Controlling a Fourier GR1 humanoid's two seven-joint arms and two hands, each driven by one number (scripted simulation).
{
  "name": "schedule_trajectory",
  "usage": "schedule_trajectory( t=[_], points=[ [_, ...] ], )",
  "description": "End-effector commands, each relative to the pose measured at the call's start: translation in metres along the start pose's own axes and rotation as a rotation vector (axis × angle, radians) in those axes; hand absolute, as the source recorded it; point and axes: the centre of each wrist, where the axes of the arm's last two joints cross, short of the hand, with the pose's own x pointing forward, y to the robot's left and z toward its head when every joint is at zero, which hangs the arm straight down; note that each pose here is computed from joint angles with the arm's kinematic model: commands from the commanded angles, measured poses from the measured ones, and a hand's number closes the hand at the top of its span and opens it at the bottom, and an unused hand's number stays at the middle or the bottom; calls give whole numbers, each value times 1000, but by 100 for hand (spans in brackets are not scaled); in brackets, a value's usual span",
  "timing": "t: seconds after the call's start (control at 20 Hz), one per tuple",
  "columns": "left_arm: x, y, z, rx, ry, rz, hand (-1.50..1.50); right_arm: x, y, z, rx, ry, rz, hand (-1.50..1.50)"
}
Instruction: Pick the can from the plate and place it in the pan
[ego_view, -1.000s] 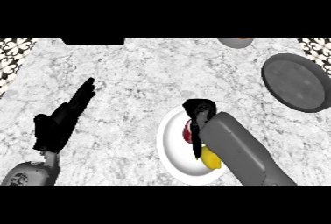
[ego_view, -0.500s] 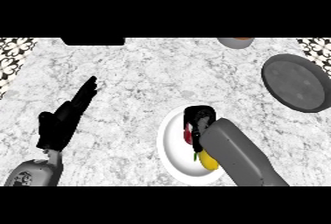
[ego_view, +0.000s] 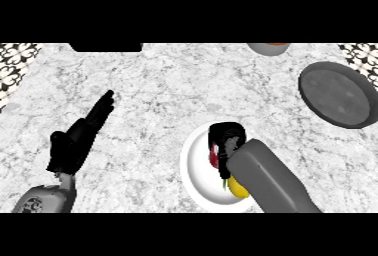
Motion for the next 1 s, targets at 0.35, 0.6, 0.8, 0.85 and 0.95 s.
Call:
schedule_trajectory(
  t=[0.35, 0.6, 0.8, 0.85, 0.95],
  points=[
    [-6, 15, 2, 29, 25, -4, 0, -22, -46, 40, -619, 220, -383, 150],
    [2, 18, 1, 28, 13, -7, 0, -16, -52, 69, -1032, 340, -400, 150],
    [-9, 12, 3, 12, 7, 1, 0, -9, -59, 81, -1248, 354, -423, 150],
    [6, 6, 6, 4, -14, -5, 0, -4, -53, 83, -1255, 343, -455, 150],
    [-3, 12, 6, 6, 6, -22, 0, -6, -37, 71, -1298, 379, -482, 150]
  ],
)
